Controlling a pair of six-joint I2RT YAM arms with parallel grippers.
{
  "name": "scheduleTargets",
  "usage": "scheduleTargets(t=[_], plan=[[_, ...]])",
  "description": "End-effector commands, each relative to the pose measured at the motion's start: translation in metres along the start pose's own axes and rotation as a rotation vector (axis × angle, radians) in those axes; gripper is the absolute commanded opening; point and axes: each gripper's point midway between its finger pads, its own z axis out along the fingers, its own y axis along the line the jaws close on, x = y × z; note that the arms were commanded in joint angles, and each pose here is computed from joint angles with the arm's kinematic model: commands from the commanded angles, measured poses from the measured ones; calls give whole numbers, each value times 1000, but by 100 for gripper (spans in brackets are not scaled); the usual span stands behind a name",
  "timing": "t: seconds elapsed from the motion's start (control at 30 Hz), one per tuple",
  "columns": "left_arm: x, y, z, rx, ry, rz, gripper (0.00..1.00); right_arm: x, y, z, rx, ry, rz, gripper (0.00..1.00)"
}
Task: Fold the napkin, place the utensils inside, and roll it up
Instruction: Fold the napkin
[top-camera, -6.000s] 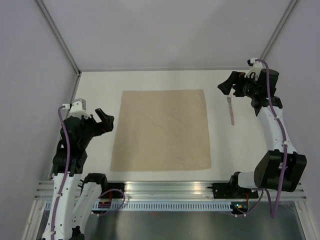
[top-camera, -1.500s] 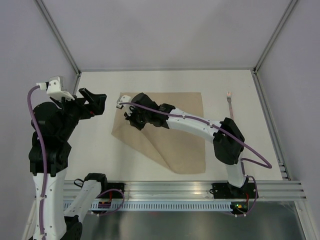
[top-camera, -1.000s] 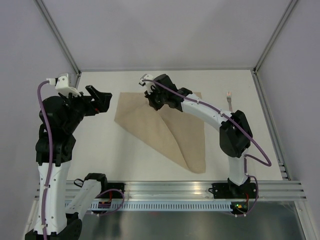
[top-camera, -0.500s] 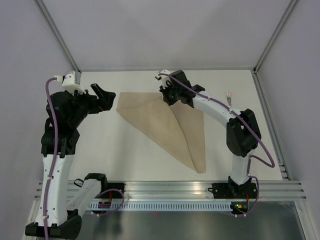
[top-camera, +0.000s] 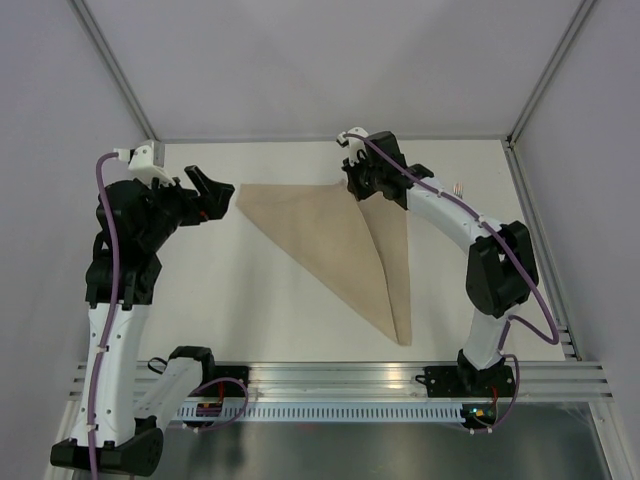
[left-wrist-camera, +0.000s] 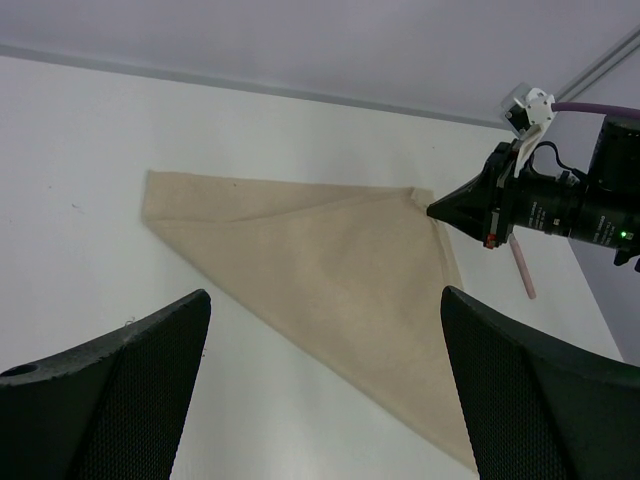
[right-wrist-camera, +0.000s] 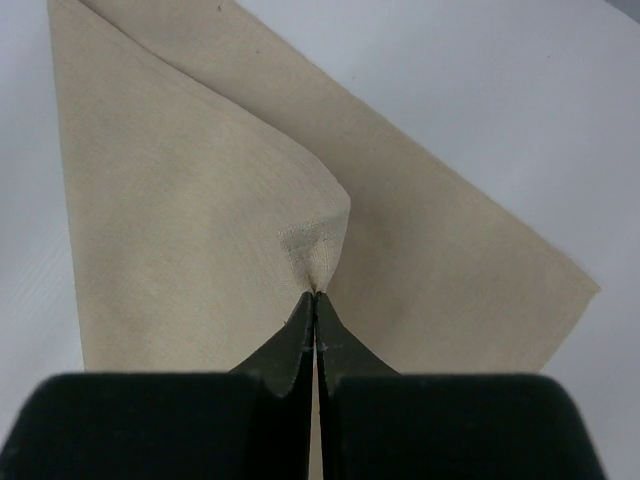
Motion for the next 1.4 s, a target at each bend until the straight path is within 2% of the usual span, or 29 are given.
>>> scheduleTargets(t=[0.0,0.73,1.37], plan=[[-8,-8,3,42,-25,-22,100,-19,-7,-15,17,-67,22,0],[-4,-7,14,53,-6,-40,100,-11,-62,-28,86,-87,118,0],[0,-7,17,57,5,-45,100,-9,-84,-30,119,-99,153,0]])
